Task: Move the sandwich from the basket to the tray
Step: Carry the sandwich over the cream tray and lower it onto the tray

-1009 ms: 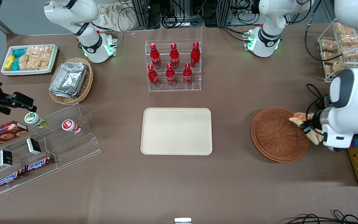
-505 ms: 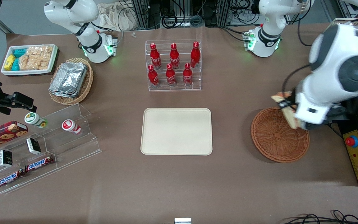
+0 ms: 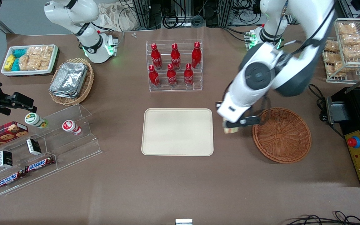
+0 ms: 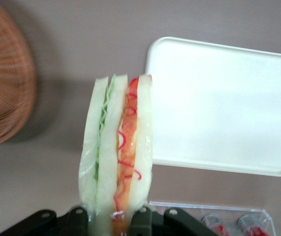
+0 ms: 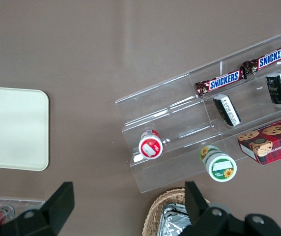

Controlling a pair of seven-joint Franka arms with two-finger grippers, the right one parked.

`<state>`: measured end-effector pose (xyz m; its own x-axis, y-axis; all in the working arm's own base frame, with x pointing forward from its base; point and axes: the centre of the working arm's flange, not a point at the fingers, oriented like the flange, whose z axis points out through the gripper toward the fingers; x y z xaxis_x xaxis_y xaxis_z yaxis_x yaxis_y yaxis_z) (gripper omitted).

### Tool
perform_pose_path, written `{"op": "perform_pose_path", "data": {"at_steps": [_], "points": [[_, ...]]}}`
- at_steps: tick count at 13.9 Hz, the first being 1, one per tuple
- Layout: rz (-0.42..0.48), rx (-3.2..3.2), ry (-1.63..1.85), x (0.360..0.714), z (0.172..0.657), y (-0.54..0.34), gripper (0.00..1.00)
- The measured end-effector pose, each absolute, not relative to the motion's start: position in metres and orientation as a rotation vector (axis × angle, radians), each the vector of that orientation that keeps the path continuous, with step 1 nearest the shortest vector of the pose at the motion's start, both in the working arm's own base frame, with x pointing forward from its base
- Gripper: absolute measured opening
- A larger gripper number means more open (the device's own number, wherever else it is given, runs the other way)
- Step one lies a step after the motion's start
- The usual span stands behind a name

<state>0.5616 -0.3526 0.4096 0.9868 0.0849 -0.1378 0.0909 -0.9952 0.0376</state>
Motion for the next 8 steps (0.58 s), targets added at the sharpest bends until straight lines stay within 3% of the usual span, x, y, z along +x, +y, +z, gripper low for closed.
{"op": "perform_pose_path", "data": {"at_steps": [4,8], "points": [[-0.167,3.039,0.031,0.571,0.311,-0.392,0.2],[-0.138,3.05,-0.013,0.565,0.252,-0.412,0.2]]}}
